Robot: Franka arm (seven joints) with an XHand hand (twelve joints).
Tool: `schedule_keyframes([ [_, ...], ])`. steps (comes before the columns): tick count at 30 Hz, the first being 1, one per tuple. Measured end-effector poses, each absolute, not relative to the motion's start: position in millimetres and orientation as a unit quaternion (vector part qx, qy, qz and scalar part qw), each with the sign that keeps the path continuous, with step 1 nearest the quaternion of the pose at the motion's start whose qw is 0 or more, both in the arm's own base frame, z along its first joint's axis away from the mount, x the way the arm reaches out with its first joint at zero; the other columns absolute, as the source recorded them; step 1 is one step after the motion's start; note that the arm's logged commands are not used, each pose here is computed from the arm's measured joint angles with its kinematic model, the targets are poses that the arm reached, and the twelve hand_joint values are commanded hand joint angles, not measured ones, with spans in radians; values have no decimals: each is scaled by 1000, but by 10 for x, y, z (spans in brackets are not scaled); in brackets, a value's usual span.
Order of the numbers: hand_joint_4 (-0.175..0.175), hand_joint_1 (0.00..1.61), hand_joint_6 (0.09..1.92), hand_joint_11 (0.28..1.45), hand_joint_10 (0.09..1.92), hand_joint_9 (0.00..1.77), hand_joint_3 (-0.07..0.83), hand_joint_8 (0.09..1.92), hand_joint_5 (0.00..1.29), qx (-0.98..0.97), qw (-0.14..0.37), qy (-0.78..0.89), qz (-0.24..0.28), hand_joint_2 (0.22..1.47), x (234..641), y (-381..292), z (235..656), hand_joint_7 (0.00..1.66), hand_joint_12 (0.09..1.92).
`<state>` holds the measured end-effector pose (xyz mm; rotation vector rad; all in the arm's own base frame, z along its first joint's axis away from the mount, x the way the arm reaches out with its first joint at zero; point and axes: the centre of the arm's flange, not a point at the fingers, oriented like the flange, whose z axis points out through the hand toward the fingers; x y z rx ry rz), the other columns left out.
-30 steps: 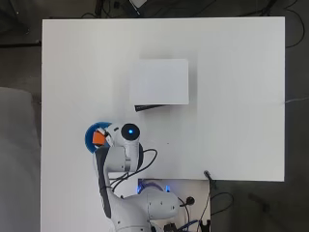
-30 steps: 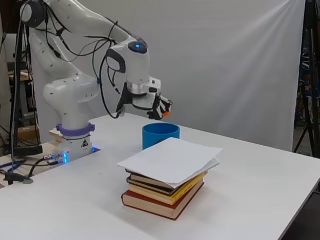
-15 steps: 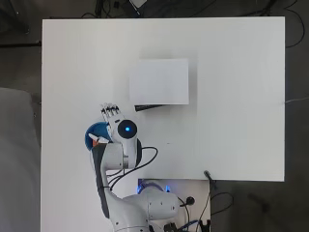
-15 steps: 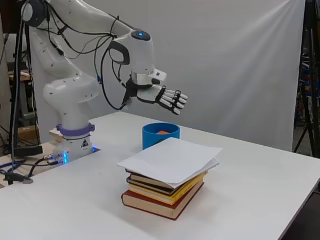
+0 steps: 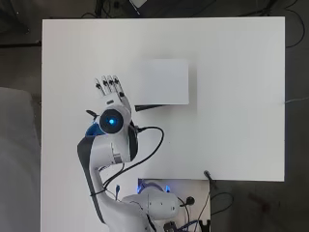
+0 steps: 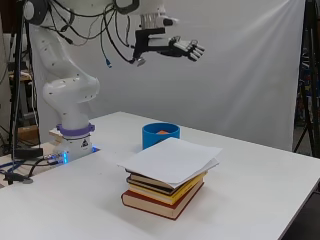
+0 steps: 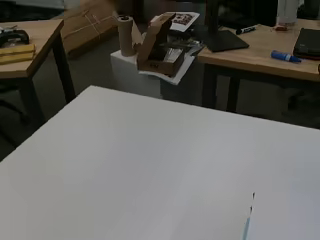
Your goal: Teleoperate dual arm-hand system to pick and place objects
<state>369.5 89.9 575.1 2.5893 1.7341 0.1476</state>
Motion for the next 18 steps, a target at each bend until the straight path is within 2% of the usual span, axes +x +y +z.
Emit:
schedule_keyframes([
  [3, 64, 97, 87, 416, 87, 341, 12, 87, 154, 842, -6, 536, 58, 964, 3860, 639, 6095, 234, 87],
  [5, 63, 100, 87, 403, 87, 316, 12, 87, 145, 856, -15, 514, 43, 974, 3942, 445, 6213, 205, 87],
  [8, 64, 112, 87, 393, 87, 302, 12, 87, 145, 871, -18, 490, 13, 983, 4031, 325, 6191, 188, 87],
  [18, 80, 133, 87, 384, 87, 280, 16, 87, 156, 901, -8, 435, -2, 1029, 4094, -193, 6155, 157, 87],
])
